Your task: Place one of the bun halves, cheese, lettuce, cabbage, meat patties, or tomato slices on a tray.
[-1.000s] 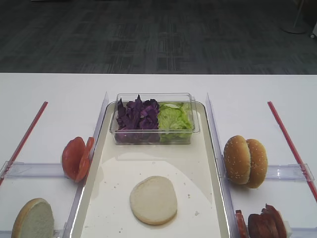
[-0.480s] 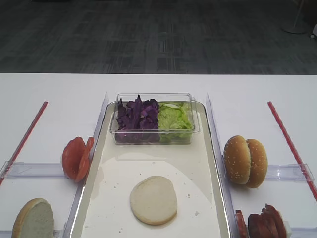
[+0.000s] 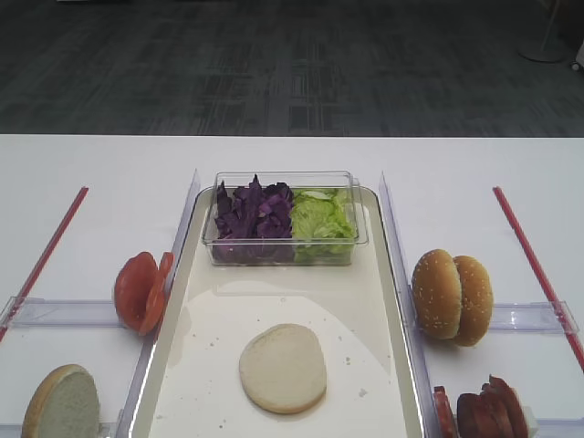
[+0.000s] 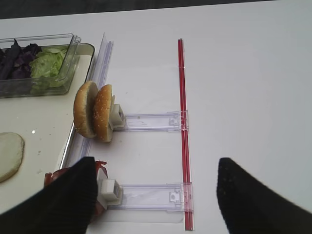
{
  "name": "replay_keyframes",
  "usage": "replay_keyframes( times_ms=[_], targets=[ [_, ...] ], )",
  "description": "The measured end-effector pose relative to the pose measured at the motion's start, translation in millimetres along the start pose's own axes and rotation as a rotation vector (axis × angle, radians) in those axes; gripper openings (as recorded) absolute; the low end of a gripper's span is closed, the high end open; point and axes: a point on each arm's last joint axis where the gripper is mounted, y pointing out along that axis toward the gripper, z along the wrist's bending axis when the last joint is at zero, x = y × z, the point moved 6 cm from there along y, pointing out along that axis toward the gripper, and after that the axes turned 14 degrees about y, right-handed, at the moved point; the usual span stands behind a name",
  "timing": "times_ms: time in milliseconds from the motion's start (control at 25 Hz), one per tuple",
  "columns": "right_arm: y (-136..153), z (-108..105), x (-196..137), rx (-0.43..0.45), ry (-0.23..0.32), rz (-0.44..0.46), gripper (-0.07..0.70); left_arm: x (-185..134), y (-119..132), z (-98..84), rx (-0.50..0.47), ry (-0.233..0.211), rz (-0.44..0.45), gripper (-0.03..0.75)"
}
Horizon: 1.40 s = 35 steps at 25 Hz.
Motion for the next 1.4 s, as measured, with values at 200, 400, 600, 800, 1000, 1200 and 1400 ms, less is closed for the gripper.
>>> replay_keyframes(
  times_ms=[200, 400, 600, 800, 1000, 1200, 1400],
  targets=[
    [0, 0, 0, 0.0, 0.0, 0.0, 0.536, -7, -3, -1.7, 0.016, -0.007, -0.086, 0.506],
    [0, 0, 0, 0.0, 0.0, 0.0, 0.536, -12, -15, -2.1, 0.039, -0.012, -0.195, 0.506],
    [0, 0, 0, 0.0, 0.0, 0.0, 0.536, -18, -27, -2.9, 0.062, -0.018, -0.304, 0.506],
    [0, 0, 0, -0.001, 0.0, 0.0, 0.536, -23, -34, -3.6, 0.076, -0.021, -0.373, 0.505],
    [0, 0, 0, -0.001, 0.0, 0.0, 0.536, -24, -35, -3.8, 0.079, -0.022, -0.386, 0.505],
    [0, 0, 0, -0.001, 0.0, 0.0, 0.536, -26, -36, -4.0, 0.081, -0.022, -0.396, 0.505],
    [0, 0, 0, -0.001, 0.0, 0.0, 0.536, -26, -37, -4.0, 0.082, -0.023, -0.4, 0.499]
  ],
)
